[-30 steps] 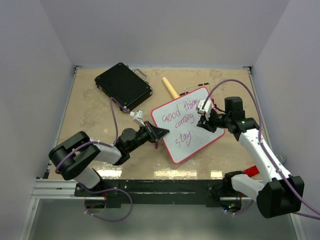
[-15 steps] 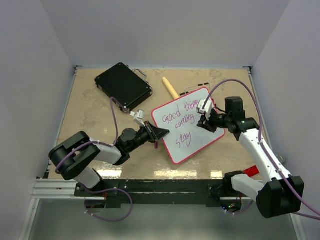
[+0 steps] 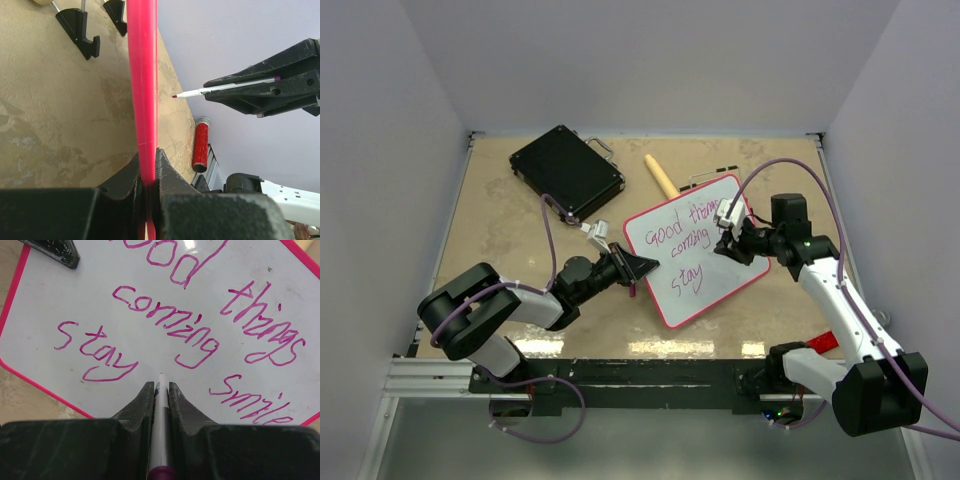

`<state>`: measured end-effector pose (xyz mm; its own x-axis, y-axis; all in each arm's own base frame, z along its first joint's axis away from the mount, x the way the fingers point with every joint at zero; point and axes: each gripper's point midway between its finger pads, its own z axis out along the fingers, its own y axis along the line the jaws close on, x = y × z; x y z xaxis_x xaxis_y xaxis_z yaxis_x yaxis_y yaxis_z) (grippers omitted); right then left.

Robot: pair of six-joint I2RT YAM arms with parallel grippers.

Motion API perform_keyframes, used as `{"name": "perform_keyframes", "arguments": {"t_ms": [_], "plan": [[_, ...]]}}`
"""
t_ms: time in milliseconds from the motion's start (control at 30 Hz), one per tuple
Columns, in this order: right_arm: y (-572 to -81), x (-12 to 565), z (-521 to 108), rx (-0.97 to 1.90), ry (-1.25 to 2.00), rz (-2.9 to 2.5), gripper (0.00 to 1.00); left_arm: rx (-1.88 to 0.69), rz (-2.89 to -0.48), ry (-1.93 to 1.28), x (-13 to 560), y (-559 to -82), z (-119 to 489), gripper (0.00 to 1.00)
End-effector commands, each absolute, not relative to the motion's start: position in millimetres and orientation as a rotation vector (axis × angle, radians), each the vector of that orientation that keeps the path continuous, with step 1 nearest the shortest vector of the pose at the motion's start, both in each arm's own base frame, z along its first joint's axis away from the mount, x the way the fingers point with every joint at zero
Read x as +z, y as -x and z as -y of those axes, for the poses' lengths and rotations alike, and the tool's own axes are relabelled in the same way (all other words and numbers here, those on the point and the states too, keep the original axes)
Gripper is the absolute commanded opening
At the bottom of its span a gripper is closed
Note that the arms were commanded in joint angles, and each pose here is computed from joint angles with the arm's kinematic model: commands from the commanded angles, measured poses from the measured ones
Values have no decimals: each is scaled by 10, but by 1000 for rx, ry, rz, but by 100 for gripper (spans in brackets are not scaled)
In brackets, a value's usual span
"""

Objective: Write a sentence on the whiteboard
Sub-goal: Write on the whiteboard with the whiteboard marker without the cap.

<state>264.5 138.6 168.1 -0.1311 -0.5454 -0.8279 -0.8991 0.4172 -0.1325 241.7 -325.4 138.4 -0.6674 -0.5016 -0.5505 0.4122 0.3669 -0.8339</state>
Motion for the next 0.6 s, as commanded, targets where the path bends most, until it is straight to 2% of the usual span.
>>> {"name": "perform_keyframes", "arguments": {"t_ms": [0, 567], "plan": [[-2630, 1726, -1410, 529, 1252, -1768, 0, -1470, -1668, -13, 1735, -2378, 3278, 0], [-2642, 1685, -1360, 488, 1296, -1764, 0, -1460, -1666, -31, 1760, -2378, 3283, 0]]}}
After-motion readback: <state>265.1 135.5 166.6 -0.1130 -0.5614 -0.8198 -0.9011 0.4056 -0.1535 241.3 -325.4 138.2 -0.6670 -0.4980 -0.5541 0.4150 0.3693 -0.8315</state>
